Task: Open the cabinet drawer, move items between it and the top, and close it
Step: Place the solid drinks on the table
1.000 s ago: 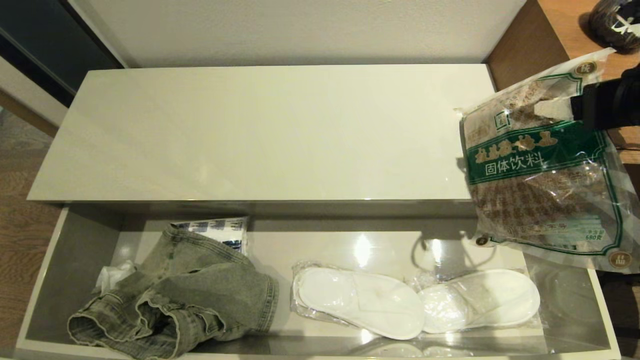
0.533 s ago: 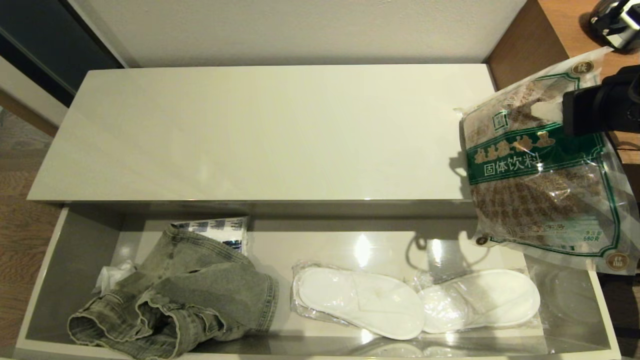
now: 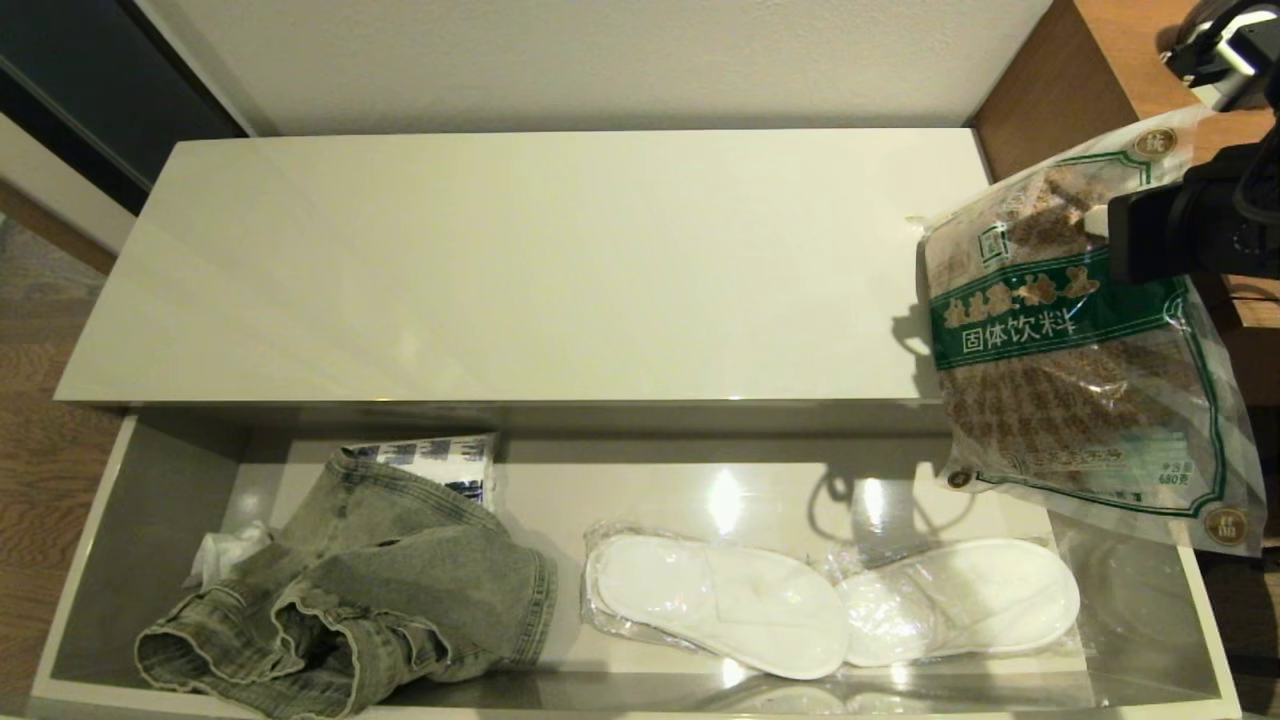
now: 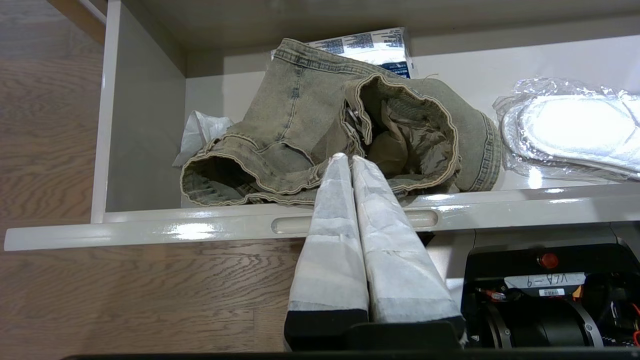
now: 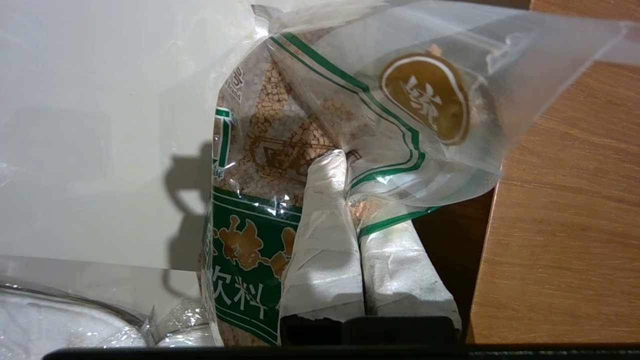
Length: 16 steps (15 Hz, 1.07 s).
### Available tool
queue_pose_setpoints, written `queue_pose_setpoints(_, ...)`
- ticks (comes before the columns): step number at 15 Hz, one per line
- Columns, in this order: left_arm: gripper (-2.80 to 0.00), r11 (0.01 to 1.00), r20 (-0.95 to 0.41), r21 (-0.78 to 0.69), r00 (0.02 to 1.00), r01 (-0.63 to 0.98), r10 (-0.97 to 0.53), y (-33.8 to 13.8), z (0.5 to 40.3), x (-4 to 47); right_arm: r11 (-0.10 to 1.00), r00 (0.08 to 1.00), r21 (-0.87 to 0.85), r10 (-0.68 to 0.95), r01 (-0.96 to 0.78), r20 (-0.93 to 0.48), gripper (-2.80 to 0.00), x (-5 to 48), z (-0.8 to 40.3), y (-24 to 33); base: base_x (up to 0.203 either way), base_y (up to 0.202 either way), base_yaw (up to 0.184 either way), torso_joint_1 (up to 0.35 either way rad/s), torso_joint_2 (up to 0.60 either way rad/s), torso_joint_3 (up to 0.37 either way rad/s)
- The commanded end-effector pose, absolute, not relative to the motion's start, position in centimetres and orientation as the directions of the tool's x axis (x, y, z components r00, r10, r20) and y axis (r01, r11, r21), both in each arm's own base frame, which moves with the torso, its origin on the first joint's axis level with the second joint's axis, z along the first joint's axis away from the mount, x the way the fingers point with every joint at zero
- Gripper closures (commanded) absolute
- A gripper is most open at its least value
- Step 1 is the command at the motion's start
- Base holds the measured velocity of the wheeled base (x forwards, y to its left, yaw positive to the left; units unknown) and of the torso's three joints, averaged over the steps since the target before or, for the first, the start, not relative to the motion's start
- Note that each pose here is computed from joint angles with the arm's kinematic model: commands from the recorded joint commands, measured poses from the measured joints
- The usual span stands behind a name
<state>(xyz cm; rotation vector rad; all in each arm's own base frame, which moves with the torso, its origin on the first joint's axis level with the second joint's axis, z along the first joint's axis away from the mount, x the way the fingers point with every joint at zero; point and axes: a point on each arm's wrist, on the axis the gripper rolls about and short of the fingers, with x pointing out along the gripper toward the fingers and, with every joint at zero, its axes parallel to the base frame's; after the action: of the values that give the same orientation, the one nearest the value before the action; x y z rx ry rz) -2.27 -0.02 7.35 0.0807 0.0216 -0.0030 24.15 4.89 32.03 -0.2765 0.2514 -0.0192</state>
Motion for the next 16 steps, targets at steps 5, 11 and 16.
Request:
queue_pose_setpoints(5, 0.00, 0.997, -0.021, 0.081, 1.000, 0.005, -0.003, 0.0, 7.3, -2.3, 0.942, 0.969, -0.274, -0.228, 0.195, -0.093, 0.00, 28.7, 32.0, 3.4, 0.000, 0.000, 0.000, 0.000, 0.00, 0.000)
queue_pose_setpoints(11, 0.00, 0.996, -0.025, 0.089, 1.000, 0.008, -0.006, 0.0, 7.3, -2.3, 0.936, 0.973, -0.280, -0.231, 0.214, -0.029, 0.00, 28.9, 33.7, 3.0, 0.000, 0.000, 0.000, 0.000, 0.00, 0.000)
queue_pose_setpoints(16, 0.00, 0.996, -0.023, 0.090, 1.000, 0.005, -0.003, 0.0, 7.3, -2.3, 0.926, 0.966, -0.276, -0.256, 0.259, 0.046, 0.00, 28.0, 36.2, 2.1, 0.000, 0.000, 0.000, 0.000, 0.00, 0.000)
